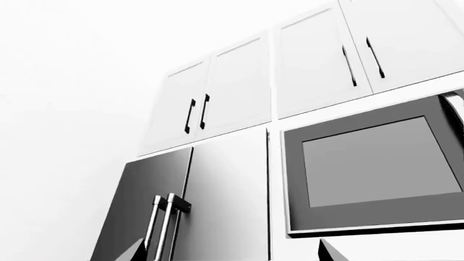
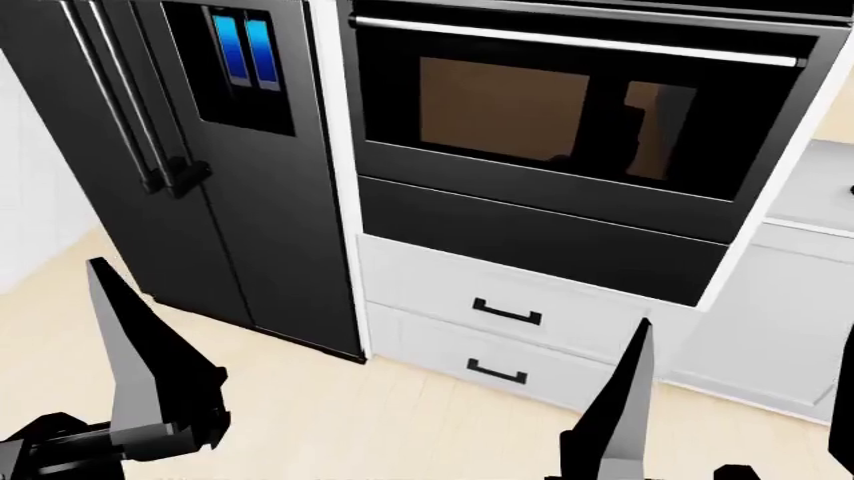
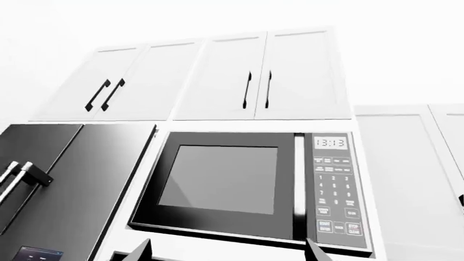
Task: Open the oven door
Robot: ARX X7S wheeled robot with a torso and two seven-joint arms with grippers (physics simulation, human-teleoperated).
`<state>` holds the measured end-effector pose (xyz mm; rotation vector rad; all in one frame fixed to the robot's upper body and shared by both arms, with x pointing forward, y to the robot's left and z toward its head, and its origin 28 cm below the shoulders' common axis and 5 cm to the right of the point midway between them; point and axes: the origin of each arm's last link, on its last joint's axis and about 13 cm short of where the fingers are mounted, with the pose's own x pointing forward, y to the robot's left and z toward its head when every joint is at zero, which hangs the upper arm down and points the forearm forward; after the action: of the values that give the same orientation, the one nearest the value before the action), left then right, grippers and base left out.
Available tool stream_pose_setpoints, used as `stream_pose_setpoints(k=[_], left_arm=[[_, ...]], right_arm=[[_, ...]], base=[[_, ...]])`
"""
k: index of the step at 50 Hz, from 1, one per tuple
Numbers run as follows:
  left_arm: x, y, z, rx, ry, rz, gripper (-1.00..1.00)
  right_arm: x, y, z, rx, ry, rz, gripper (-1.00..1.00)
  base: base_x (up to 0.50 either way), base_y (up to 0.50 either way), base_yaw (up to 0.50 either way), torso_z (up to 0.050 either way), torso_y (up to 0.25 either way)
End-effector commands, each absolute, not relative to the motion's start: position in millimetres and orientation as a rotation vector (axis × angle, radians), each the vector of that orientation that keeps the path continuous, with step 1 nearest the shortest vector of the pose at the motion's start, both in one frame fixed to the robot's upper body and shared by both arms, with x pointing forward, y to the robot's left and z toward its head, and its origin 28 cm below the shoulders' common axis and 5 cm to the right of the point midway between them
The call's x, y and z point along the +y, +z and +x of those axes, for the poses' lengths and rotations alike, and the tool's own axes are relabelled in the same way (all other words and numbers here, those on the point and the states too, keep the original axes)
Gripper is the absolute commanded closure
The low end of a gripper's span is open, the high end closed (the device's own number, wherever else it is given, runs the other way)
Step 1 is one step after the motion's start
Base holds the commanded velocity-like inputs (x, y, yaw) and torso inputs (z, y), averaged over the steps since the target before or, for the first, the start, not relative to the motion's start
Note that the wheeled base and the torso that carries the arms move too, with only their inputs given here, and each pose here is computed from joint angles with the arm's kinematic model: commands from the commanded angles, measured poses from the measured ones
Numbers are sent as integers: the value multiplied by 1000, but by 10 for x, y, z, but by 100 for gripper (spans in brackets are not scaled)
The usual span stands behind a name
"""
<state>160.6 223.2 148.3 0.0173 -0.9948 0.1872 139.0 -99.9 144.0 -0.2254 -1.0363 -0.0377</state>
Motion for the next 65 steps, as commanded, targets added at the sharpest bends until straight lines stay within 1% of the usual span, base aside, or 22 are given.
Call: stream_pose_setpoints(k=[1, 65], left_arm=[[2231, 1483, 1605, -996, 188, 18, -100], [2245, 1485, 1599, -997, 193, 20, -100]], right_arm=[[-1003, 1435, 1388, -1037, -37, -225, -100], [-996, 1438, 1390, -1040, -34, -224, -100]], base=[[0, 0, 312, 0, 0], [0, 0, 318, 0, 0]])
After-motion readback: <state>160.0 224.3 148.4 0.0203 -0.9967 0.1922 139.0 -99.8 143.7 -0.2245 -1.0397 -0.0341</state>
